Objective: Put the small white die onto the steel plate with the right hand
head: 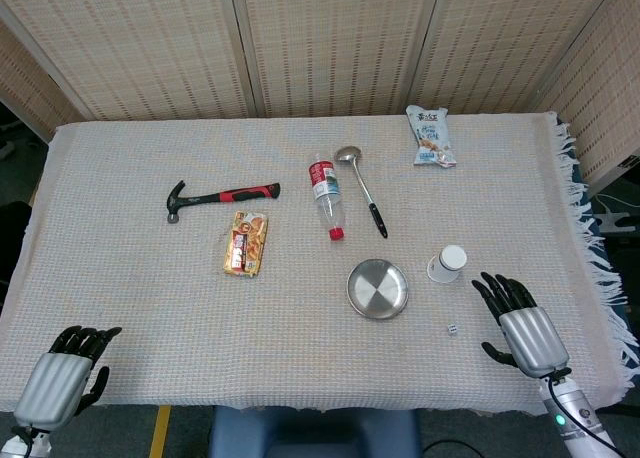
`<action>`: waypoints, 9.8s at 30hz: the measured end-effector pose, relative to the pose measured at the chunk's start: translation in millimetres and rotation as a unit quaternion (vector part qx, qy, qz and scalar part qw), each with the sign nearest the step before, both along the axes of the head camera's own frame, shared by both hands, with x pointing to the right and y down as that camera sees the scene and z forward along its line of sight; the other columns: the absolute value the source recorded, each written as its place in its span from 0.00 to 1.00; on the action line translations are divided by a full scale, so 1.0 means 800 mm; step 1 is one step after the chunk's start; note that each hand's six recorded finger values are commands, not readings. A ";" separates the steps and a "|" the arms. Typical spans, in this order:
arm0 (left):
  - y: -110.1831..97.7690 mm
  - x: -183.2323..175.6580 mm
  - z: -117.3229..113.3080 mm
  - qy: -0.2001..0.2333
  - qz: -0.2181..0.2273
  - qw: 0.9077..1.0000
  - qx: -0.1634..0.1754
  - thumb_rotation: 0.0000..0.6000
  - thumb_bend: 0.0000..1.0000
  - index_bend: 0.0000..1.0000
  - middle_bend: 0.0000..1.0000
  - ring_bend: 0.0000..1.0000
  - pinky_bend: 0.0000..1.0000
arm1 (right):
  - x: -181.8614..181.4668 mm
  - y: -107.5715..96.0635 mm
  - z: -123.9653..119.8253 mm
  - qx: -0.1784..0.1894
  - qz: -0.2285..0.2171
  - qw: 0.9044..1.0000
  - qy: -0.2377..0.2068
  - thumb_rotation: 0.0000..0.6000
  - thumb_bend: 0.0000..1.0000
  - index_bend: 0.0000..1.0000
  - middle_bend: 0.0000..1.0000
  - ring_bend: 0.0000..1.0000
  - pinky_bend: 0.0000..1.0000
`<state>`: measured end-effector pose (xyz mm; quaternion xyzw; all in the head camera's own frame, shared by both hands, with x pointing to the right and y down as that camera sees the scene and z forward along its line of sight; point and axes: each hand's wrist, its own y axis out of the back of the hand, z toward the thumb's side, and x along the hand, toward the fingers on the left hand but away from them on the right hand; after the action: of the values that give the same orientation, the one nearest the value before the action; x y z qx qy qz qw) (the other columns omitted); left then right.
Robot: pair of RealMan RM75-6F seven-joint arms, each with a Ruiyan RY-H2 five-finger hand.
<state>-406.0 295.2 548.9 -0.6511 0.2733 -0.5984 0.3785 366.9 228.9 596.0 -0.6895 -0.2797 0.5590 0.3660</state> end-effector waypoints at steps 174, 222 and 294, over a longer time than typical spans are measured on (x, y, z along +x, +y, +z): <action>-0.002 -0.002 -0.002 0.000 -0.006 1.000 -0.004 1.00 0.52 0.19 0.28 0.22 0.19 | -0.046 -0.043 0.116 -0.031 -0.162 0.986 -0.022 1.00 0.23 0.62 0.90 0.73 0.97; -0.003 -0.003 -0.007 0.005 -0.012 1.000 0.001 1.00 0.52 0.19 0.28 0.22 0.19 | -0.080 -0.147 0.113 0.094 -0.100 0.990 -0.031 1.00 0.09 0.28 0.25 0.09 0.29; -0.003 -0.003 -0.005 0.006 -0.012 1.000 -0.002 1.00 0.52 0.19 0.29 0.22 0.19 | -0.156 -0.119 0.143 -0.051 -0.060 0.970 -0.230 1.00 0.30 0.64 0.53 0.43 0.67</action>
<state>-408.8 292.4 545.2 -0.6522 0.2816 -0.5997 0.3684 242.1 133.9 710.1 -0.8326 -0.2855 0.3764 0.2889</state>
